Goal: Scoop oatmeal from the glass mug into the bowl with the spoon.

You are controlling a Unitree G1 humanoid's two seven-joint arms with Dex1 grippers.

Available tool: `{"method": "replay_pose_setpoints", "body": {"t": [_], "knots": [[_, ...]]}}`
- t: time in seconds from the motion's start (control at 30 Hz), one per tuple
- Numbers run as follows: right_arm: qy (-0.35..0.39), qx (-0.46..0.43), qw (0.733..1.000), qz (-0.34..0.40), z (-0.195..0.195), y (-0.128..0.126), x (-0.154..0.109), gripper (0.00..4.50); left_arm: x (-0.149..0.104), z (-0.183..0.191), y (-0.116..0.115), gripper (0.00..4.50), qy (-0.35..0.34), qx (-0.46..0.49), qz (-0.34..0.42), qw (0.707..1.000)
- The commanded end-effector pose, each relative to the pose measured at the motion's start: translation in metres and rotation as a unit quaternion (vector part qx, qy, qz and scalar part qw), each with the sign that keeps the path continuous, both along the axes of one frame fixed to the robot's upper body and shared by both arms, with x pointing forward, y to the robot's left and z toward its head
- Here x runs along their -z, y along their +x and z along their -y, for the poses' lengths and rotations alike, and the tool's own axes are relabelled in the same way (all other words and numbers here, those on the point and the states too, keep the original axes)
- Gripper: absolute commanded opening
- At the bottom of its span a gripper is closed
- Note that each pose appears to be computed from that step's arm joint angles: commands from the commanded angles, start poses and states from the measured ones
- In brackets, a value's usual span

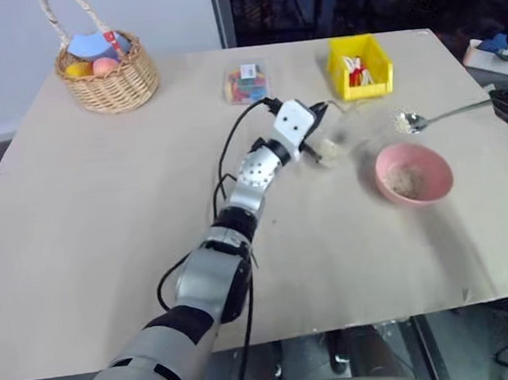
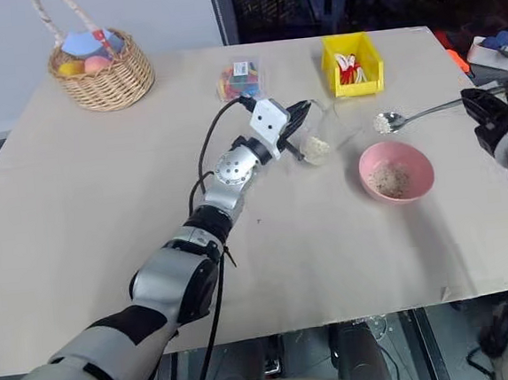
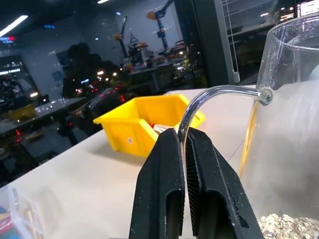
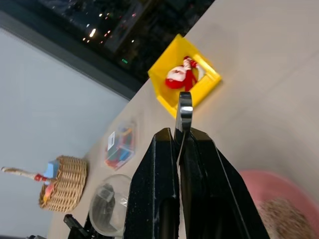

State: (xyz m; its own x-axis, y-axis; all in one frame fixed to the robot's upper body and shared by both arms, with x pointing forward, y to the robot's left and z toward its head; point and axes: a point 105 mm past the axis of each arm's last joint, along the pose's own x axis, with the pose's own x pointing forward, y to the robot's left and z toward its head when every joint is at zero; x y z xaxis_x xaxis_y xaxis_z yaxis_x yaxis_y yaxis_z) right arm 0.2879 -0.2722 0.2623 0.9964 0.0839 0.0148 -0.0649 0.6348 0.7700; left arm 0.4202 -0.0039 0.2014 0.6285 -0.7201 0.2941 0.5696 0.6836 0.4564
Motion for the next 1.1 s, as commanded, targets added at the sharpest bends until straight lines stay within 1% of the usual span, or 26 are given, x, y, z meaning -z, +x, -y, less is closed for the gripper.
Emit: {"method": "replay_pose_setpoints", "body": {"t": [0.03,0.17,0.27,0.3,0.37,0.4,0.47,0.5,0.53,0.57,0.6,0.67,0.7,0.73,0.77,0.8,0.83,0.97,1.1], "knots": [[-0.021,0.001,0.999,0.031,0.0,-0.013,-0.014,0.0,-0.024,0.004,-0.003,0.03,-0.024,0.008,0.034,0.999],[-0.132,-0.013,0.991,0.004,-0.008,-0.013,-0.009,0.0,-0.025,-0.001,-0.001,0.03,-0.028,0.005,0.034,0.999],[-0.216,-0.022,0.976,0.007,-0.017,-0.008,-0.008,0.0,-0.027,-0.003,-0.001,0.03,-0.031,0.002,0.035,0.999],[-0.253,-0.029,0.967,0.01,-0.023,-0.006,-0.008,0.0,-0.027,-0.004,0.0,0.03,-0.032,0.001,0.036,0.999],[-0.352,-0.054,0.934,0.028,-0.041,-0.003,-0.009,0.0,-0.028,-0.007,0.0,0.03,-0.035,0.0,0.038,0.999],[-0.404,-0.066,0.912,0.035,-0.049,-0.003,-0.009,0.0,-0.029,-0.009,0.0,0.03,-0.037,-0.002,0.039,0.999],[-0.51,-0.081,0.855,0.052,-0.06,-0.005,-0.008,0.0,-0.029,-0.016,0.0,0.03,-0.047,-0.008,0.037,0.998],[-0.562,-0.085,0.82,0.062,-0.062,-0.006,-0.008,0.0,-0.028,-0.02,0.001,0.03,-0.052,-0.012,0.035,0.998],[-0.601,-0.089,0.791,0.069,-0.064,-0.007,-0.007,0.0,-0.028,-0.024,0.001,0.03,-0.056,-0.015,0.034,0.998],[-0.626,-0.094,0.77,0.079,-0.065,-0.008,-0.007,0.0,-0.027,-0.027,0.001,0.03,-0.06,-0.019,0.033,0.997],[-0.632,-0.095,0.764,0.088,-0.065,-0.008,-0.008,0.0,-0.026,-0.032,0.002,0.03,-0.068,-0.025,0.03,0.997],[-0.606,-0.084,0.782,0.121,-0.062,-0.009,-0.018,0.0,-0.024,-0.042,0.001,0.03,-0.083,-0.034,0.025,0.996],[-0.574,-0.084,0.802,0.141,-0.063,-0.011,-0.024,0.0,-0.023,-0.046,0.001,0.03,-0.089,-0.038,0.023,0.995],[-0.527,-0.082,0.83,0.163,-0.064,-0.013,-0.033,0.0,-0.022,-0.05,0.0,0.03,-0.097,-0.043,0.022,0.994],[-0.483,-0.082,0.852,0.184,-0.065,-0.015,-0.041,0.0,-0.021,-0.054,0.0,0.03,-0.106,-0.047,0.019,0.993],[-0.439,-0.085,0.871,0.203,-0.067,-0.016,-0.048,0.0,-0.02,-0.059,-0.001,0.03,-0.113,-0.051,0.018,0.992],[-0.405,-0.094,0.883,0.219,-0.072,-0.017,-0.053,0.0,-0.019,-0.063,-0.003,0.03,-0.119,-0.054,0.018,0.991],[-0.301,-0.136,0.908,0.256,-0.098,-0.014,-0.065,0.0,-0.012,-0.075,-0.011,0.03,-0.136,-0.058,0.013,0.989],[-0.266,-0.167,0.913,0.26,-0.118,-0.001,-0.068,0.0,-0.009,-0.082,-0.018,0.03,-0.138,-0.064,0.013,0.988]]}}
